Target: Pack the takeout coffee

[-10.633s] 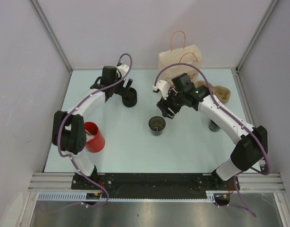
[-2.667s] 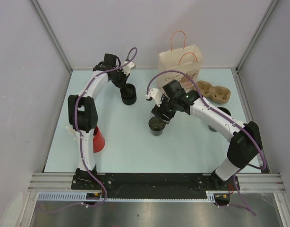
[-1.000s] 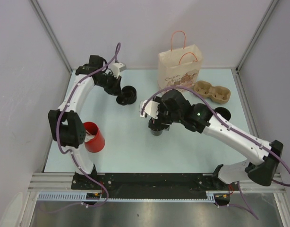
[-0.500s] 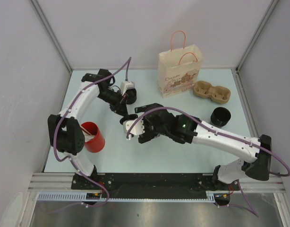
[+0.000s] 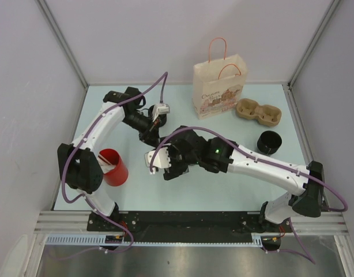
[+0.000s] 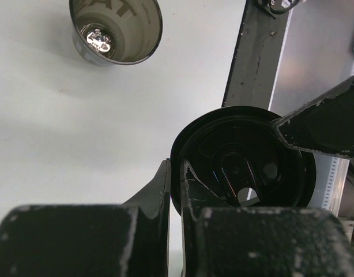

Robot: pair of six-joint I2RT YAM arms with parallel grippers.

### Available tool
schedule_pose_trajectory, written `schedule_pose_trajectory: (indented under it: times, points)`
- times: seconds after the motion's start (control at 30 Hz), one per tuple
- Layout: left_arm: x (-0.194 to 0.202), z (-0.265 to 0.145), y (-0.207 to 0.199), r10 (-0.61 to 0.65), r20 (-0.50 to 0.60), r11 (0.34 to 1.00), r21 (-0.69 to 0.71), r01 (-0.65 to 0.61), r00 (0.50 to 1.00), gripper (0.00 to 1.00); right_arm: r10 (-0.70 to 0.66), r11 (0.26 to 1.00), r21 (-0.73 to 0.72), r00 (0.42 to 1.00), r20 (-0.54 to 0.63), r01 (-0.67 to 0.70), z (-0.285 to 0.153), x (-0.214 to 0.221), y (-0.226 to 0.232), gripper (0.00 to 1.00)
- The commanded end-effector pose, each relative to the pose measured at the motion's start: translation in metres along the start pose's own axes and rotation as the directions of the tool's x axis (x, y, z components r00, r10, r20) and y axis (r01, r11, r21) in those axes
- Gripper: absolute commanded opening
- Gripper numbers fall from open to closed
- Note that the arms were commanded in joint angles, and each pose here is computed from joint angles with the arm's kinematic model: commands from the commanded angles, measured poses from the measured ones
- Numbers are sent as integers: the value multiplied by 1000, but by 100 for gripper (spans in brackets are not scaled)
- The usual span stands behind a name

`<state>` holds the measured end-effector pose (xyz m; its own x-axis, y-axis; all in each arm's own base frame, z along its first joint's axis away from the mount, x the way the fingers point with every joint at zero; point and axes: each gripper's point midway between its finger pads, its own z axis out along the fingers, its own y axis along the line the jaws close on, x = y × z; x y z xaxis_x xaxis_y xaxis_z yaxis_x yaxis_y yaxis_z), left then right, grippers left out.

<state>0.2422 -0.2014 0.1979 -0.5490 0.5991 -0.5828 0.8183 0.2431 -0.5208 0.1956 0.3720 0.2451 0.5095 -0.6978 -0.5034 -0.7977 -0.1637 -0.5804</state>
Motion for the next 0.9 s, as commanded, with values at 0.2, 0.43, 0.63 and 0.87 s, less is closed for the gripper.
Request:
schedule_pose_trajectory:
  times: [0.2,0.43,0.63,0.87]
  points:
    - [-3,-1,-44,83,64,984,151,-92,995,0,132,988,-97,978,160,-117,-11,-25,-15,83]
    - [-6,0,-47,80,83,981,173,-93,993,0,125,987,-118,982,144,-108,0,-18,-8,82]
    - [-7,-1,-49,77,89,980,177,-92,993,0,134,986,-112,984,119,-121,10,-9,-6,70]
    - [-7,-3,-55,92,105,978,179,-110,990,2,155,982,-132,979,136,-138,7,-10,-4,15]
